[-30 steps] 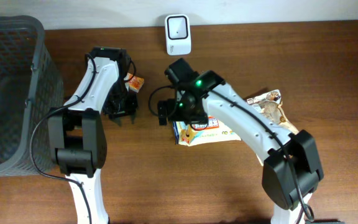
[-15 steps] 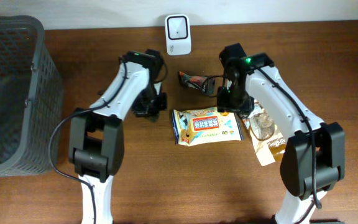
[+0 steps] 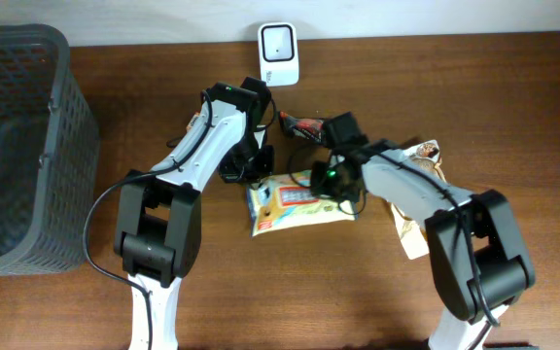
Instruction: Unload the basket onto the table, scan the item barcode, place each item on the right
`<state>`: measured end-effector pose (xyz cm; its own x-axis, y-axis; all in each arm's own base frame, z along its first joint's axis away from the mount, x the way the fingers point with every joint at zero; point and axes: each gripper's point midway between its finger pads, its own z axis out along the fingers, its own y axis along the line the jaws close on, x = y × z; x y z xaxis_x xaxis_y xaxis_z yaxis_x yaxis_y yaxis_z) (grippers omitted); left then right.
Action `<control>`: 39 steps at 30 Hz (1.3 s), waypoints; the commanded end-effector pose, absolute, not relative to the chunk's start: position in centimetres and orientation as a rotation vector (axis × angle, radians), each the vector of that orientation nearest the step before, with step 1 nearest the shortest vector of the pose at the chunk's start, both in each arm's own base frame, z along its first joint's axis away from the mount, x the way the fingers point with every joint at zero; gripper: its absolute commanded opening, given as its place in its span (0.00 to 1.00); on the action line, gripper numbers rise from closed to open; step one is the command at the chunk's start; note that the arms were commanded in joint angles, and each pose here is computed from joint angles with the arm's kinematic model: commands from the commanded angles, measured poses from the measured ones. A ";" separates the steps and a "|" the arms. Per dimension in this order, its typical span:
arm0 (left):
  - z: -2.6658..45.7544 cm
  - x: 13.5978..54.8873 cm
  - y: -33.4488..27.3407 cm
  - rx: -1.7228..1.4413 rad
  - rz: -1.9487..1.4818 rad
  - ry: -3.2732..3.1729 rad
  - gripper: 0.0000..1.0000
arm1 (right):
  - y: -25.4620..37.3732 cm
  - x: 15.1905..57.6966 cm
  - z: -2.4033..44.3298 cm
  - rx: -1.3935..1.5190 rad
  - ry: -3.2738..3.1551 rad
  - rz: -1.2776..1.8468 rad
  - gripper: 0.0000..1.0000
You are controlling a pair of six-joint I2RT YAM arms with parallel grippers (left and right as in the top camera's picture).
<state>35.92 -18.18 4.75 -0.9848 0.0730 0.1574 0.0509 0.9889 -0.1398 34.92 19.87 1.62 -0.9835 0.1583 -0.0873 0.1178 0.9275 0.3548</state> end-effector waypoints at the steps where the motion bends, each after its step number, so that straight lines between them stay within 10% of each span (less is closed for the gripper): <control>1: 6.7 36.4 -18.5 -0.076 0.250 -3.014 0.00 | 21.8 32.5 0.5 0.271 3.048 0.584 0.13; 24: 0.2 31.7 -14.8 -0.009 0.004 -2.902 0.00 | 16.7 32.6 2.0 0.257 3.145 0.409 0.05; 39: 7.8 34.7 -11.1 0.181 -0.152 -2.927 0.00 | 19.1 32.3 2.6 0.173 3.126 0.637 0.04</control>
